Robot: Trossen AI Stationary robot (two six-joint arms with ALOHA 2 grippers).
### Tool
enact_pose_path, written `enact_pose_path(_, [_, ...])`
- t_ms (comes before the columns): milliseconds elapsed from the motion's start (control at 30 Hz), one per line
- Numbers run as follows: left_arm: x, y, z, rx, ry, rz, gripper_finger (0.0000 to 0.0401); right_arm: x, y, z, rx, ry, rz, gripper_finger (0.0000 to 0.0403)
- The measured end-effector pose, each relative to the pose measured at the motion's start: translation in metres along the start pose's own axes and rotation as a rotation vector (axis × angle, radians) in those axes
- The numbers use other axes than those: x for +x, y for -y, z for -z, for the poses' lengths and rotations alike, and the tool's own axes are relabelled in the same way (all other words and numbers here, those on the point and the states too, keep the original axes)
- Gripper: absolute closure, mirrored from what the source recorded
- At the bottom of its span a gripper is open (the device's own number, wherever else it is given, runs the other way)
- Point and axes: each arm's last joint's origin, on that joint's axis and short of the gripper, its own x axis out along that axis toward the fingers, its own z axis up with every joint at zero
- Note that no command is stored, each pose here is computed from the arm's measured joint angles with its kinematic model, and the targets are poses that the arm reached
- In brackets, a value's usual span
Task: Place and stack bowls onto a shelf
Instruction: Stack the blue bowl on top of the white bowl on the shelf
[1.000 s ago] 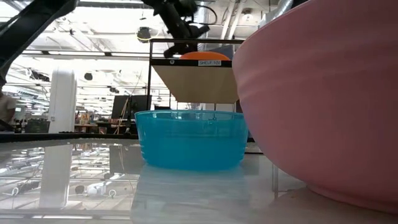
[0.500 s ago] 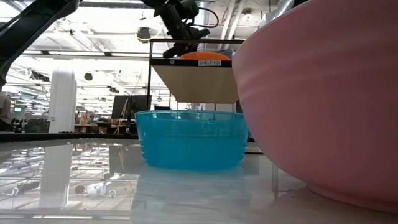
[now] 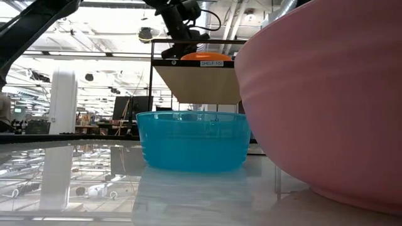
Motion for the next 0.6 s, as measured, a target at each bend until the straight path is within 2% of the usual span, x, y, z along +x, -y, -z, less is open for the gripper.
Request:
enact_pose_path(400, [0.0001,-0.0013,-0.0001,0.046,-0.001,-0.006,0.04,0.0,0.0,-0.0001,0.0,0.001,0.0,0.0233])
enact_pose_path(600, [0.0001,-0.0012,-0.0003,0.059,0.001,-0.005,0.0371,0.0,0.0,-0.0001,0.0,0.001,0.0,0.0233])
